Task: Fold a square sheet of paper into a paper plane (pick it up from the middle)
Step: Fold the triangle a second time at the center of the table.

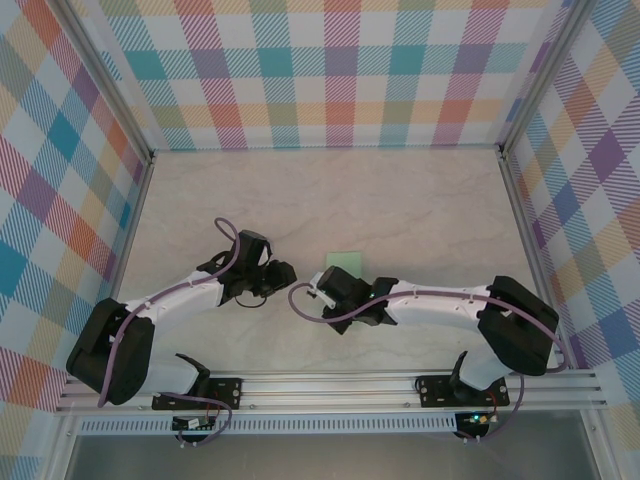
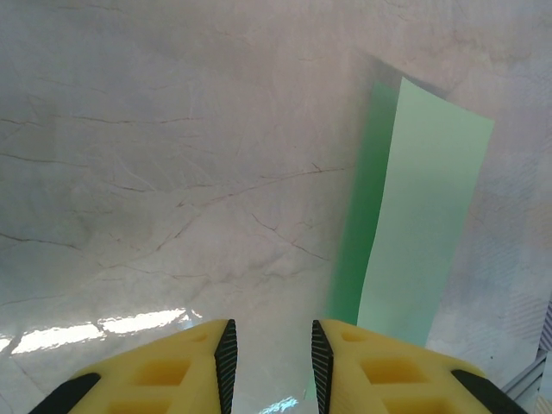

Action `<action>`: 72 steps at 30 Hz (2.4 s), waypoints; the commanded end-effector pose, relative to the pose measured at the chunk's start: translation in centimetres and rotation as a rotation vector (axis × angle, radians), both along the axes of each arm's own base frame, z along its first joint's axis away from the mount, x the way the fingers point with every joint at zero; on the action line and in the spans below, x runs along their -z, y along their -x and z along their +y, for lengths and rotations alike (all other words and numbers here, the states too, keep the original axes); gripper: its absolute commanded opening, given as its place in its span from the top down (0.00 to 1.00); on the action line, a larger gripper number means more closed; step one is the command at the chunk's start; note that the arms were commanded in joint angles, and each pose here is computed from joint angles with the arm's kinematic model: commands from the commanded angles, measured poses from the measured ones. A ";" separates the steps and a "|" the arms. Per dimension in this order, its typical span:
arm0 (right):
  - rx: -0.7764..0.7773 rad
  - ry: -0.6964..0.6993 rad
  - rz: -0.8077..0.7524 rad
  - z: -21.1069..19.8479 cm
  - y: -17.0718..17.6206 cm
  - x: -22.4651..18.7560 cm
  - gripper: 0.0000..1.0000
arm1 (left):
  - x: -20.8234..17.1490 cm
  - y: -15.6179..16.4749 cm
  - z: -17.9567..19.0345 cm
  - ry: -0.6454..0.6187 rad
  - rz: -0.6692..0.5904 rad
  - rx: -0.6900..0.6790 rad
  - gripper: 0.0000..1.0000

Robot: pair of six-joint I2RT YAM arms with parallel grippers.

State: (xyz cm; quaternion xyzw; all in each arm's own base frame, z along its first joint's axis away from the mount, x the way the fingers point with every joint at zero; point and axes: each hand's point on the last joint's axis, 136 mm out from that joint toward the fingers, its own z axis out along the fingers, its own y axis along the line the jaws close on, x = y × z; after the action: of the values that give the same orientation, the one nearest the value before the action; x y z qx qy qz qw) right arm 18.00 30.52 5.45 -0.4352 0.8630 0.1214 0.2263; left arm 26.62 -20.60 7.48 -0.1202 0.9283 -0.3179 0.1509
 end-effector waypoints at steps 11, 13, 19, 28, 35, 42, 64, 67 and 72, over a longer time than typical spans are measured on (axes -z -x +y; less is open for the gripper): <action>0.226 -0.271 0.184 -2.2 -0.7 -0.5 0.95 | -1.5 -0.4 -4.4 0.027 -0.007 0.130 0.68; 0.256 -0.293 0.209 -2.6 -0.9 -0.3 0.95 | -1.6 -0.6 -5.4 0.026 -0.008 0.158 0.68; 0.332 -0.348 0.224 -3.2 -1.7 -0.3 0.95 | -1.7 -1.4 -8.1 0.013 0.003 0.216 0.68; 0.338 -0.426 0.127 -3.3 -2.7 -2.3 0.95 | -0.9 -2.3 -10.5 0.022 0.029 0.239 0.69; 0.334 -0.418 0.112 -3.5 -2.8 -1.6 0.95 | -0.6 -3.7 -12.9 0.049 0.055 0.276 0.70; 0.279 -0.387 0.070 -4.0 -2.5 -1.2 0.95 | 2.2 -3.5 -15.6 0.039 0.138 0.351 0.72; 0.452 -0.290 0.142 -7.0 -3.6 1.0 0.92 | 3.9 -3.2 -16.0 -0.060 0.166 0.407 0.75; 0.444 -0.327 0.169 -6.7 -3.9 0.6 0.93 | 3.7 -3.2 -15.7 -0.070 0.156 0.403 0.75; 0.451 -0.341 0.174 -7.1 -4.5 0.4 0.92 | 2.7 -3.3 -15.3 -0.082 0.117 0.392 0.74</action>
State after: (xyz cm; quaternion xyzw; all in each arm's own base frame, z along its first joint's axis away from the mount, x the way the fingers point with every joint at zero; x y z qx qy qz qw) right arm 21.98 22.59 4.17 -0.1748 0.9269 0.2270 0.2425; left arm 30.50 -35.91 2.67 0.0351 0.9539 -0.2976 0.0186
